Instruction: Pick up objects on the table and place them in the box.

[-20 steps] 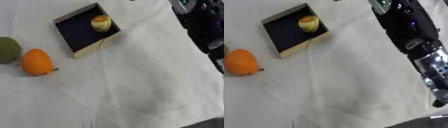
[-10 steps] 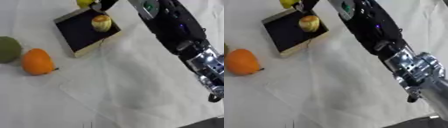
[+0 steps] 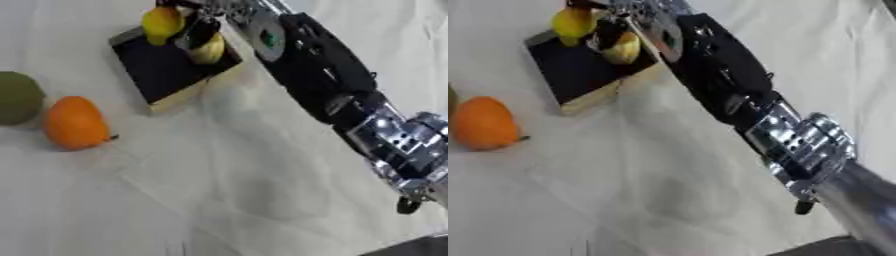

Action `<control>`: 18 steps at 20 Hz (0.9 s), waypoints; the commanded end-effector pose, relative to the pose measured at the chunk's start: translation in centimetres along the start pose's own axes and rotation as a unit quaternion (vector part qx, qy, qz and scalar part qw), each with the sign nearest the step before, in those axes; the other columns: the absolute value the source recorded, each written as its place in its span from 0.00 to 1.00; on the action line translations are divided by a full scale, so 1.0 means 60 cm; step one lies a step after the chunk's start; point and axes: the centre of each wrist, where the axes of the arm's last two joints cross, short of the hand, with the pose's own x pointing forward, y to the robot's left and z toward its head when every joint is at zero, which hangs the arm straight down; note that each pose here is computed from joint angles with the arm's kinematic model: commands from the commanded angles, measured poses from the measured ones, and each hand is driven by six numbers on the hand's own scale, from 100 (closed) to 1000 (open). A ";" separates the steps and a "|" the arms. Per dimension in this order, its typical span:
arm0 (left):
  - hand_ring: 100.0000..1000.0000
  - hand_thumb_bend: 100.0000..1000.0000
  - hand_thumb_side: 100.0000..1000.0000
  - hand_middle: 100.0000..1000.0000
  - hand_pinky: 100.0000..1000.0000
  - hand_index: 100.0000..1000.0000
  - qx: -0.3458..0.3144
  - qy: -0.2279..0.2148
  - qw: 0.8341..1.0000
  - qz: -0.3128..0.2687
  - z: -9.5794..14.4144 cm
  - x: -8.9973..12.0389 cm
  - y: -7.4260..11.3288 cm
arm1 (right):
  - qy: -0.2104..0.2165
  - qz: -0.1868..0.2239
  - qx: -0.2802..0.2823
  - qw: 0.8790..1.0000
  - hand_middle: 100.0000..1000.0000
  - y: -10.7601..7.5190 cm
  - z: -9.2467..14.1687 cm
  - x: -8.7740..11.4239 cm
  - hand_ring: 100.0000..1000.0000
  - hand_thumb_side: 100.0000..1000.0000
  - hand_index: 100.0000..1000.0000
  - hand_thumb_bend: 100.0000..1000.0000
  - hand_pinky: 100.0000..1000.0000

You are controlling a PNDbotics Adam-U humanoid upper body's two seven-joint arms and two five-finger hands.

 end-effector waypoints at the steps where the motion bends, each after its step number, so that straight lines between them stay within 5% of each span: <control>1: 0.71 0.00 0.73 0.63 0.66 0.79 0.004 -0.021 1.000 -0.004 -0.008 0.020 0.010 | 0.007 0.020 -0.004 1.000 0.76 -0.013 0.000 -0.001 0.85 0.00 0.83 0.20 0.85; 3: 0.71 0.00 0.73 0.63 0.66 0.79 0.005 -0.020 1.000 -0.005 -0.008 0.019 0.011 | 0.006 0.024 0.003 1.000 0.82 -0.012 0.000 -0.003 0.90 0.01 0.88 0.25 0.87; 5: 0.71 0.00 0.73 0.63 0.66 0.79 0.005 -0.019 1.000 -0.005 -0.008 0.019 0.011 | 0.000 0.025 0.007 1.000 0.85 -0.014 0.002 -0.004 0.94 0.12 0.91 0.28 0.90; 9: 0.71 0.00 0.73 0.63 0.66 0.79 0.005 -0.017 1.000 -0.007 -0.007 0.017 0.012 | 0.000 0.035 0.007 0.999 0.87 -0.025 0.008 -0.004 0.96 0.12 0.91 0.35 0.91; 18: 0.71 0.00 0.72 0.63 0.66 0.79 0.004 -0.018 1.000 -0.018 0.000 0.014 0.020 | -0.006 0.026 -0.045 0.999 0.83 -0.067 0.041 0.002 0.93 0.07 0.90 0.25 0.89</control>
